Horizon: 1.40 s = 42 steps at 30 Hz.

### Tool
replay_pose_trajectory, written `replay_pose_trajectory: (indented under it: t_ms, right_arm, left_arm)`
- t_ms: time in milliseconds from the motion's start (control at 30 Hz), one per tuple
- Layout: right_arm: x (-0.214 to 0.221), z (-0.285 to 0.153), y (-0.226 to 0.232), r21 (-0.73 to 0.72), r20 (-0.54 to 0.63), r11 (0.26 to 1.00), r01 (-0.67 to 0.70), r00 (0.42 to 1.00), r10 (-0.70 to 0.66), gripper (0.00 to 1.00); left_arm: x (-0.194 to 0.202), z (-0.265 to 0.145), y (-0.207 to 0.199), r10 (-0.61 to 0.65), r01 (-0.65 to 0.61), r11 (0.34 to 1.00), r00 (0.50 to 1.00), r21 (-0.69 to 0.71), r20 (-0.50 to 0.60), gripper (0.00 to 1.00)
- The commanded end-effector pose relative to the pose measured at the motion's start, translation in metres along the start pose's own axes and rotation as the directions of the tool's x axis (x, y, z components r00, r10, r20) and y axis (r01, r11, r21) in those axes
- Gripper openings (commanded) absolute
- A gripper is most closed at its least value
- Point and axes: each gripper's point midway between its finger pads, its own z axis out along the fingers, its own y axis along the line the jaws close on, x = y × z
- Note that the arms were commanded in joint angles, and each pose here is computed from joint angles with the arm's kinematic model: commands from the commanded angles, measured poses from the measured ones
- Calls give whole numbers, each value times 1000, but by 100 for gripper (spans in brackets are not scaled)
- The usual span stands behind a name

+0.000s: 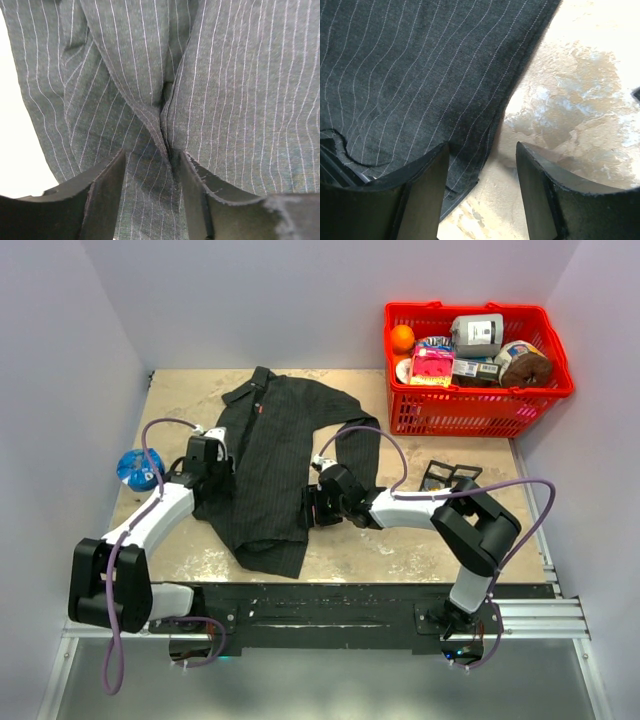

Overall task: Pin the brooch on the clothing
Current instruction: Flatten out the crumpled clothing at the center of the board.

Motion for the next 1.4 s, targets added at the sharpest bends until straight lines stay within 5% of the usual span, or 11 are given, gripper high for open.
replay_pose_trajectory:
  t_ms: [0, 367, 633, 800, 1033, 1133, 1367]
  right_arm:
    - [-4, 4, 12, -48, 9, 999, -10, 1000, 11, 57]
    - [3, 10, 14, -68, -18, 998, -14, 1000, 12, 49]
    - [5, 10, 20, -103, -32, 995, -8, 999, 5, 22]
    - [4, 9, 17, -88, -29, 996, -16, 999, 13, 0]
    - [-17, -4, 11, -24, 50, 1000, -6, 999, 7, 0]
    - [-9, -11, 32, -120, 15, 993, -13, 1000, 15, 1]
    - [16, -1, 41, -140, -49, 990, -37, 998, 30, 50]
  left_arm:
    - [-4, 2, -4, 6, -6, 1000, 1000, 15, -1, 48]
    - [1, 7, -5, 14, -13, 1000, 1000, 21, -24, 19]
    - [-13, -4, -1, -1, 1, 1000, 999, -2, 42, 0]
    - [-26, -14, 0, -16, 16, 1000, 994, -3, 106, 0]
    - [-39, -28, 0, -31, 31, 1000, 985, 6, 171, 0]
    - [-40, -29, -4, -34, 30, 999, 984, 26, 176, 0]
    - [-27, -17, -10, -5, -2, 998, 994, 58, 106, 0]
